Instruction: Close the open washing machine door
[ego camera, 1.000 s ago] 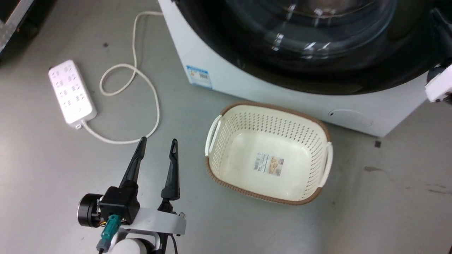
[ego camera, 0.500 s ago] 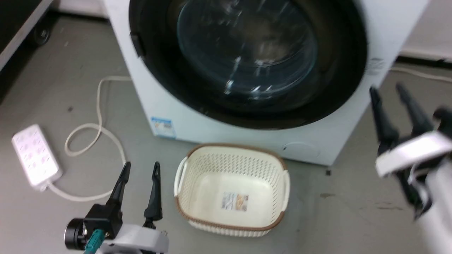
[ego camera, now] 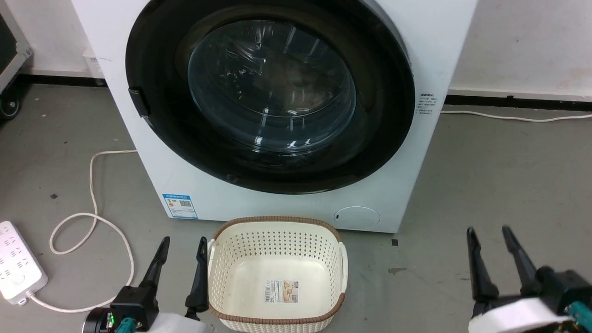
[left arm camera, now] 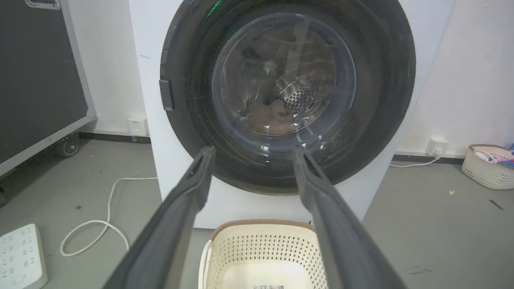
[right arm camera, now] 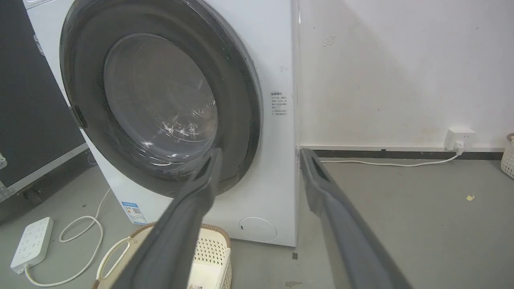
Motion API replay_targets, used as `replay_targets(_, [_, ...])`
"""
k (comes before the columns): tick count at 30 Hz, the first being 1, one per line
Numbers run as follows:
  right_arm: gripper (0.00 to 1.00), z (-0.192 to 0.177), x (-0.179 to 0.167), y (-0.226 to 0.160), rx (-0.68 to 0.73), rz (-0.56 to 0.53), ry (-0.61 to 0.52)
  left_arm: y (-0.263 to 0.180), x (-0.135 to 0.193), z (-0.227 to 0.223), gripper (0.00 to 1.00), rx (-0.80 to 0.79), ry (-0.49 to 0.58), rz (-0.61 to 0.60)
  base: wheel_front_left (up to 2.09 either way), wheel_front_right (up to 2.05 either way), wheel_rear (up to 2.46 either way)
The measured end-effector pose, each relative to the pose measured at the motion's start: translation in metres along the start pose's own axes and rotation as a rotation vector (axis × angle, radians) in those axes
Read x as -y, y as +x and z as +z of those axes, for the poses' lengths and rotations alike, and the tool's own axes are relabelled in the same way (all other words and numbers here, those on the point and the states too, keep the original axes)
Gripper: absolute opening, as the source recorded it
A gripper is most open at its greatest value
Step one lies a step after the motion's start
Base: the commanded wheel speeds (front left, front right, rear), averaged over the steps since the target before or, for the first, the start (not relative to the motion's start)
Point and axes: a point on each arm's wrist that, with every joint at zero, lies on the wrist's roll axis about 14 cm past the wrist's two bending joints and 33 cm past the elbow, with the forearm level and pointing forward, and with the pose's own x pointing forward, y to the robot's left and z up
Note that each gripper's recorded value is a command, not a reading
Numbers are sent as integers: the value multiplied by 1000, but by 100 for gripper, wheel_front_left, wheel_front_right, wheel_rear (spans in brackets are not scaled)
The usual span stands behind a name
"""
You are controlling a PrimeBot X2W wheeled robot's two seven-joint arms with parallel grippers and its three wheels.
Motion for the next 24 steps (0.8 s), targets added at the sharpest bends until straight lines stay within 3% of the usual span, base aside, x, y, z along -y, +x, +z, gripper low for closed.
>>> replay_targets(6, [100,-14,-7,-9,-50,11,-12,-2,-5,-4,100,-14,16,24,0,0,0])
replay_targets(7, [0,-14,-7,-9,-50,12,-12,-2,-5,-5,0,-16,17,27,0,0,0])
replay_targets(24, [0,-16,-9,-8,-70,18,-20,-1,-5,-6,0,-35,21,27,0,0,0])
